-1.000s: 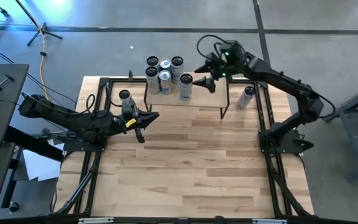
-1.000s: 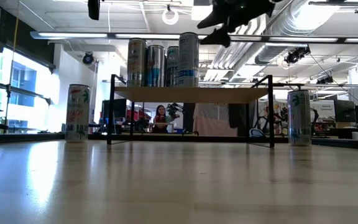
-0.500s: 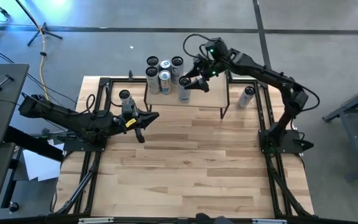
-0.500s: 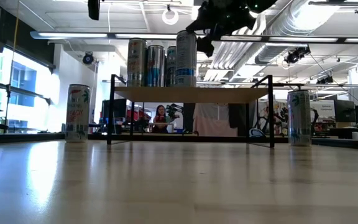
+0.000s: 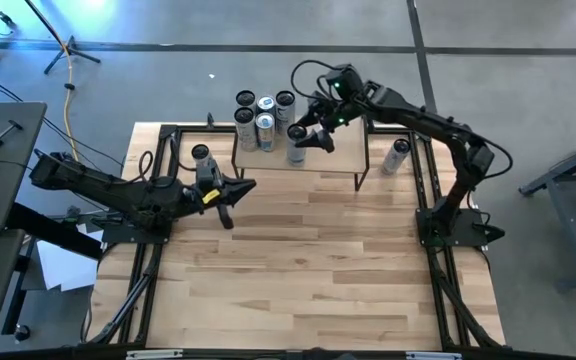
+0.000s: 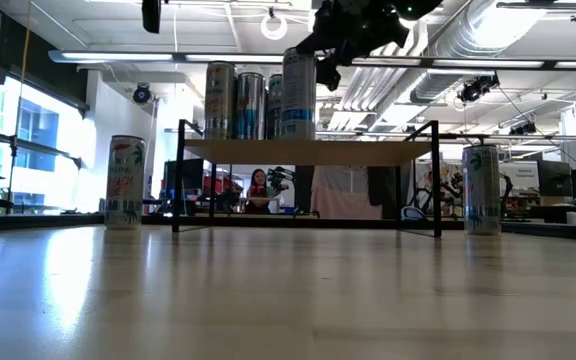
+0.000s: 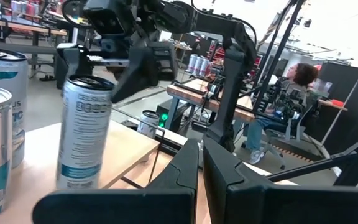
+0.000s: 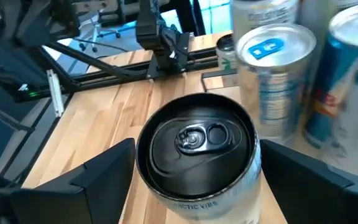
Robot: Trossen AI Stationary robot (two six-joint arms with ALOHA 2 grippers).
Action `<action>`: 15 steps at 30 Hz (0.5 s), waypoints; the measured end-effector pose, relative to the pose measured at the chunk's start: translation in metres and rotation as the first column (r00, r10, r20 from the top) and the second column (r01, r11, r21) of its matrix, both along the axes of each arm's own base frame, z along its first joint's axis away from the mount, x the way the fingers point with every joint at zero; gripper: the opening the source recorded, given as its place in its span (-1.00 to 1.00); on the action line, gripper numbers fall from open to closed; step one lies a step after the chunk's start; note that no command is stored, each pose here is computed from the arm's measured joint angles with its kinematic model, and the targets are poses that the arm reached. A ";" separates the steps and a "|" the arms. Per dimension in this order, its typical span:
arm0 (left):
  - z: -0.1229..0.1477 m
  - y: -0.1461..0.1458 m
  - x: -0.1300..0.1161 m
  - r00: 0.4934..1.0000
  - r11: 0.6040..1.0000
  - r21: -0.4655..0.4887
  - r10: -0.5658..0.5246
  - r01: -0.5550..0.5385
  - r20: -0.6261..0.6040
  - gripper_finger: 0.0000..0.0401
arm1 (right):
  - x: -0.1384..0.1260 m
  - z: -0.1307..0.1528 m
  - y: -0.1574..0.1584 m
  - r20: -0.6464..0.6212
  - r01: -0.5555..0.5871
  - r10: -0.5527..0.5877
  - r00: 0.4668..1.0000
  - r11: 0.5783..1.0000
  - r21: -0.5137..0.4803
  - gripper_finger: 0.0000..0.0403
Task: Place canned beverage on shelf
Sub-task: Put the bottom right black soda can on the shelf
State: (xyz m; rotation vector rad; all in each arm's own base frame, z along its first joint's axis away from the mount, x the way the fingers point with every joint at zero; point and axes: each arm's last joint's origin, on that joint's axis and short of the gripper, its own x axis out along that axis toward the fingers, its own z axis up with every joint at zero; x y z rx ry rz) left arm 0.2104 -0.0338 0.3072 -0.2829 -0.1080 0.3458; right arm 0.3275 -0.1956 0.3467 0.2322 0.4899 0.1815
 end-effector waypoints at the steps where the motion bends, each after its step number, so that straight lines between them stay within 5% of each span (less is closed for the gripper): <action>1: 0.000 0.001 0.000 1.000 1.000 0.000 0.004 -0.004 0.000 -1.00 | 0.003 -0.002 0.002 -0.004 -0.006 0.006 1.000 1.000 0.002 0.60; 15: 0.000 0.004 0.001 1.000 1.000 0.000 0.017 -0.017 0.001 -1.00 | 0.010 -0.007 -0.001 -0.006 0.031 -0.030 1.000 0.999 0.019 0.55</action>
